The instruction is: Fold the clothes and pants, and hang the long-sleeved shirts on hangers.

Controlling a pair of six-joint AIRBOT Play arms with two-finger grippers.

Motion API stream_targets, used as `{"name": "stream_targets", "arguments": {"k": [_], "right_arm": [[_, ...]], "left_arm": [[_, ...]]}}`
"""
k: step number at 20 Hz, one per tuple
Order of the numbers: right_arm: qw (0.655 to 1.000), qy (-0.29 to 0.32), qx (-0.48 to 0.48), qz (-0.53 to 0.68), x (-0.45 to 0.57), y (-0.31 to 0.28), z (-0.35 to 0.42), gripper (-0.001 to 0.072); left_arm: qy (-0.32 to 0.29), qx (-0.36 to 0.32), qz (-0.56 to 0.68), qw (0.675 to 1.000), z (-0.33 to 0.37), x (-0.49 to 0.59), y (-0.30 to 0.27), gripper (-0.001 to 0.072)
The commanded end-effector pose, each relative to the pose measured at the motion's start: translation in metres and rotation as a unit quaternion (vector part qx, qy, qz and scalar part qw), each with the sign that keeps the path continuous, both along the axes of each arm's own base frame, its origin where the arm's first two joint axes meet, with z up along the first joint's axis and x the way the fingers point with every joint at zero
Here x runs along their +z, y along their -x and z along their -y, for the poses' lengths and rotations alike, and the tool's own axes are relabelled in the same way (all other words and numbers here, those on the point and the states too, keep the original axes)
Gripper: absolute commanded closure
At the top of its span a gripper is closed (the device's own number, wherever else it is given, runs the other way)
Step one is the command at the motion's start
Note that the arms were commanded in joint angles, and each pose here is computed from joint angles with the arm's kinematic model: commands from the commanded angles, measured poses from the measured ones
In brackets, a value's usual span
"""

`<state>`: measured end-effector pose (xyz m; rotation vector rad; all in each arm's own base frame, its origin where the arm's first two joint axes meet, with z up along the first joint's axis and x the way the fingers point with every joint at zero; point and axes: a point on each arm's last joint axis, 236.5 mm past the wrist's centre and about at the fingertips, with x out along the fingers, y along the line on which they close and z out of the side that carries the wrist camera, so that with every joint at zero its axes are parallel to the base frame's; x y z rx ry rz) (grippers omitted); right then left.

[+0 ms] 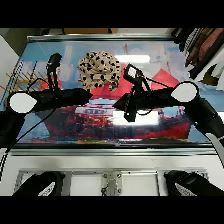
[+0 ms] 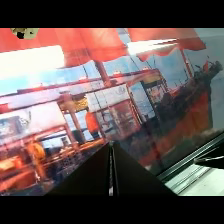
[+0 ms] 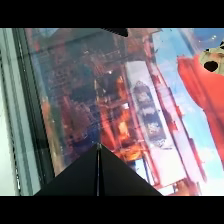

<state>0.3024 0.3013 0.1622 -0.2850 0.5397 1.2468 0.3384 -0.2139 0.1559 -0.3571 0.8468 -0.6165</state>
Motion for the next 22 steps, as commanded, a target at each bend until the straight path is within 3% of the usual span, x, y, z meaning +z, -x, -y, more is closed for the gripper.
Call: {"name": "stream_targets", "arguments": {"k": [1, 12, 13, 14, 15, 18, 22], "right_arm": [[1.000, 0.000, 0.000, -0.001, 0.000, 0.000, 0.000, 0.0699], [1.000, 0.000, 0.000, 0.000, 0.000, 0.000, 0.000, 0.0699], [1.000, 0.000, 0.001, -0.001, 0.000, 0.000, 0.000, 0.0699], [1.000, 0.000, 0.000, -0.001, 0.000, 0.000, 0.000, 0.0699], [1.000, 0.000, 0.000, 0.000, 0.000, 0.000, 0.000, 0.0699], [1.000, 0.000, 0.000, 0.000, 0.000, 0.000, 0.000, 0.0699], [1.000, 0.000, 0.000, -0.001, 0.000, 0.000, 0.000, 0.0699]], "left_arm": [[0.000, 0.000, 0.000, 1.000, 0.000, 0.000, 0.000, 0.0695], [0.012, 0.015, 0.018, 1.000, 0.000, 0.008, -0.009, 0.0695], [0.013, 0.026, 0.038, 0.999, -0.003, 0.013, -0.018, 0.0589], [0.014, 0.038, 0.063, 0.997, -0.006, 0.021, -0.027, 0.0140], [0.012, 0.061, 0.092, 0.994, -0.014, 0.027, -0.044, -0.0003], [-0.059, 0.095, 0.102, 0.988, -0.048, 0.004, -0.096, -0.0004], [-0.091, 0.146, 0.020, 0.985, -0.097, -0.076, -0.170, -0.0004]]}}
